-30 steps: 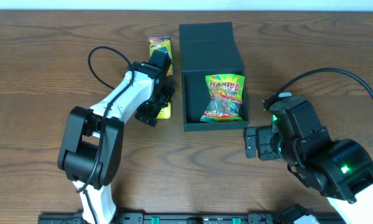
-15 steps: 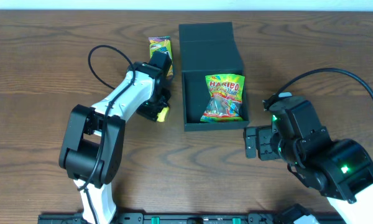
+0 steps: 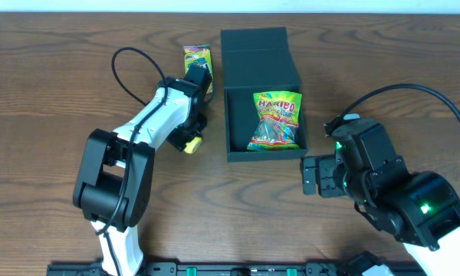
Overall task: Pack container
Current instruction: 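Lower the yellow candy tube into the box beside the Haribo bag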
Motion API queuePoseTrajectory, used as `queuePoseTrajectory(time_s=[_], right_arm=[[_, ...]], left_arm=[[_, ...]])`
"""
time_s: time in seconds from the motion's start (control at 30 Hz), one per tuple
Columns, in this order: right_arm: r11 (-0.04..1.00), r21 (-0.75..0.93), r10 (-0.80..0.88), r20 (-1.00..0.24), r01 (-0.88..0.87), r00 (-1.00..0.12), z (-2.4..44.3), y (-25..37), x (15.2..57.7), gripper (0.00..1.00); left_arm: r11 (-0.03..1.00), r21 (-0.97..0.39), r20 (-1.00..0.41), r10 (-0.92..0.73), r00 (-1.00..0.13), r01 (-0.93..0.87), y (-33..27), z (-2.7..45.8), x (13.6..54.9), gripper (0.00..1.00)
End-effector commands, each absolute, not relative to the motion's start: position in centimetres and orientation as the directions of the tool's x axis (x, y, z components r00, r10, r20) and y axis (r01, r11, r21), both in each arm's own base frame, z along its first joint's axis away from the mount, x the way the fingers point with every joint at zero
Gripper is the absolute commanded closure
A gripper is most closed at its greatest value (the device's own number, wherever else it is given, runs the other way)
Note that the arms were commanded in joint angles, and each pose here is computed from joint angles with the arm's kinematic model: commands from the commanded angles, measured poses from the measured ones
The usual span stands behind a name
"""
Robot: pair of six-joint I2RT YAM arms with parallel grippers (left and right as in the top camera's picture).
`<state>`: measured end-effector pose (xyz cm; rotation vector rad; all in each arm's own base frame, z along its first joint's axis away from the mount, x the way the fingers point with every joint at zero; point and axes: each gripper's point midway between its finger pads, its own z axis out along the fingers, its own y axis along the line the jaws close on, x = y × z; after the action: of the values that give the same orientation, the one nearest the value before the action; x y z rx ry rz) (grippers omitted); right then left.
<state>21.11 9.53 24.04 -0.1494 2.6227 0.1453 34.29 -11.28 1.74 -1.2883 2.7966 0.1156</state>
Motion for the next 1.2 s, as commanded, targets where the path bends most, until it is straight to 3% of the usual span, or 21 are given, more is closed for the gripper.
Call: queuePoseTrajectory(time_s=[0.0,0.13,0.33,0.53,0.7,0.83,1.17], right_arm=[[0.989,0.068,-0.083,-0.504,-0.135,-0.86,24.3,9.3,21.2,0.01],[0.989,0.068,-0.083,-0.504,-0.135,-0.86,24.3,9.3,21.2,0.01],[0.989,0.068,-0.083,-0.504,-0.135,-0.86,24.3,9.3,21.2,0.01],[0.989,0.068,-0.083,-0.504,-0.135,-0.86,24.3,9.3,21.2,0.01],[0.989,0.068,-0.083,-0.504,-0.135,-0.86,24.3,9.3,21.2,0.01],[0.989,0.068,-0.083,-0.504,-0.135,-0.86,24.3,9.3,21.2,0.01],[0.989,0.068,-0.083,-0.504,-0.135,-0.86,24.3,9.3,21.2,0.01]], left_arm=[[0.708,0.111,-0.12,-0.687,-0.716,-0.698,-9.9,1.6,34.0,0.92],[0.708,0.127,-0.125,-0.684,-0.719,-0.695,-9.5,2.4,33.5,0.94],[0.791,0.061,-0.204,-0.588,-0.783,-0.609,-9.5,5.5,35.0,0.94],[0.912,-0.038,-0.33,-0.396,-0.857,-0.407,-12.2,9.8,36.9,0.94],[0.988,-0.098,-0.453,-0.15,-0.879,-0.118,-17.9,12.7,37.9,0.94],[0.991,-0.093,-0.504,0.039,-0.863,0.099,-22.3,13.4,37.3,0.94],[0.97,-0.134,-0.511,0.107,-0.853,0.203,-26.9,12.7,35.7,0.94]])
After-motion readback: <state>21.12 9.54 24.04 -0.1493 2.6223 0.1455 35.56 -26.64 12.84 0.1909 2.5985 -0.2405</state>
